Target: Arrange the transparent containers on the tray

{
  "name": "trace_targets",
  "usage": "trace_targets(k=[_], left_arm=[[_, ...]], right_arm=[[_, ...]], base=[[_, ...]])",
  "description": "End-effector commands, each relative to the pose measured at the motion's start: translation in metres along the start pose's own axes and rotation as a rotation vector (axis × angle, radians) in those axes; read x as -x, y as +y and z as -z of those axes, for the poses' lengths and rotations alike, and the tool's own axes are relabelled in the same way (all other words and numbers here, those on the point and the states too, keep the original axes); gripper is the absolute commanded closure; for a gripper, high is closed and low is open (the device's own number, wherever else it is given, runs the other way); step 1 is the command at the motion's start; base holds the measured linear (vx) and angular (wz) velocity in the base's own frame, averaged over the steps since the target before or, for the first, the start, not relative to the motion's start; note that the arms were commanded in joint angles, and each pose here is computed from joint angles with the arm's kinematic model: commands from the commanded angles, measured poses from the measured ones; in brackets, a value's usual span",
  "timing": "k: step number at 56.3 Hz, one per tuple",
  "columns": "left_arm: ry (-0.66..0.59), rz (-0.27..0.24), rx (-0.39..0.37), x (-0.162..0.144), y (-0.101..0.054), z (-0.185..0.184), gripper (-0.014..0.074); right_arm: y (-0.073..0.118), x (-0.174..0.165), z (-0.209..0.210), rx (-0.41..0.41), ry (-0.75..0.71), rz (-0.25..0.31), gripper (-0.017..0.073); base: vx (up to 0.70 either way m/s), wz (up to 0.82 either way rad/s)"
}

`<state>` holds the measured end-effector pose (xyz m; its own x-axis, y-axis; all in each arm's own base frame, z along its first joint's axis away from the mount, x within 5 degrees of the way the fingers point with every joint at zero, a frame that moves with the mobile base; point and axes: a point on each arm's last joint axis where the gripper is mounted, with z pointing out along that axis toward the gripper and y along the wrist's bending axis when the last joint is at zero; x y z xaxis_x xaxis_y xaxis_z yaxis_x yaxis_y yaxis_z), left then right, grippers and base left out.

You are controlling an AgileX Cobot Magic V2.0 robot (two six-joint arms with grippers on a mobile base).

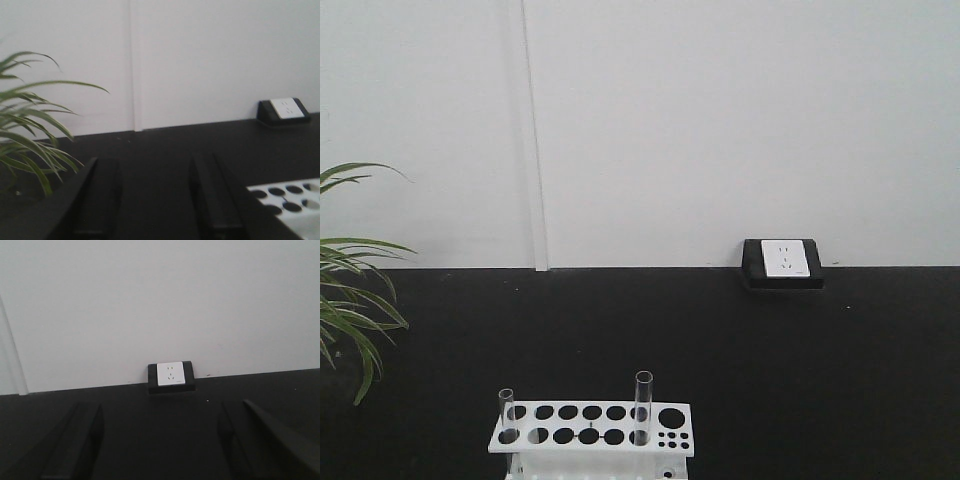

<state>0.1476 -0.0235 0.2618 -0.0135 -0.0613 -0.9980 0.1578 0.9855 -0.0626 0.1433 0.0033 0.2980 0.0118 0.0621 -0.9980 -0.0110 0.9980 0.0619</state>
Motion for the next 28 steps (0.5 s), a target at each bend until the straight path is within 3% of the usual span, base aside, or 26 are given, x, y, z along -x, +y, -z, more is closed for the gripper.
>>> trace_targets(k=[1,6,11,21,28], left_arm=[[-0.099,-0.035,-0.105,0.004,-0.011,-0.007,0.0197],[-0.061,-0.073,-0.191,-0.007,-0.020,-0.020,0.0203],[-0.072,-0.068,-0.256,-0.016,-0.025,-0.036,0.0203],[-0.044,0.034,-0.301,-0.043,-0.029,-0.079,0.0203],[-0.061,0.068,-0.326,-0.057,-0.031,-0.108,0.0203]], right_arm=[[0.004,0.017,-0.003,0.036,-0.150,0.079,0.0034],[0.010,0.017,-0.008,0.095,-0.184,0.112,0.0034],[0.019,0.014,-0.017,0.192,-0.201,0.118,0.0034],[0.038,0.001,-0.037,0.422,-0.229,0.092,0.0034],[0.043,-0.009,-0.049,0.489,-0.222,0.088,0.0034]], base=[[0.00,0.00],[0.00,0.00],[0.00,0.00],[0.00,0.00],[0.00,0.00]])
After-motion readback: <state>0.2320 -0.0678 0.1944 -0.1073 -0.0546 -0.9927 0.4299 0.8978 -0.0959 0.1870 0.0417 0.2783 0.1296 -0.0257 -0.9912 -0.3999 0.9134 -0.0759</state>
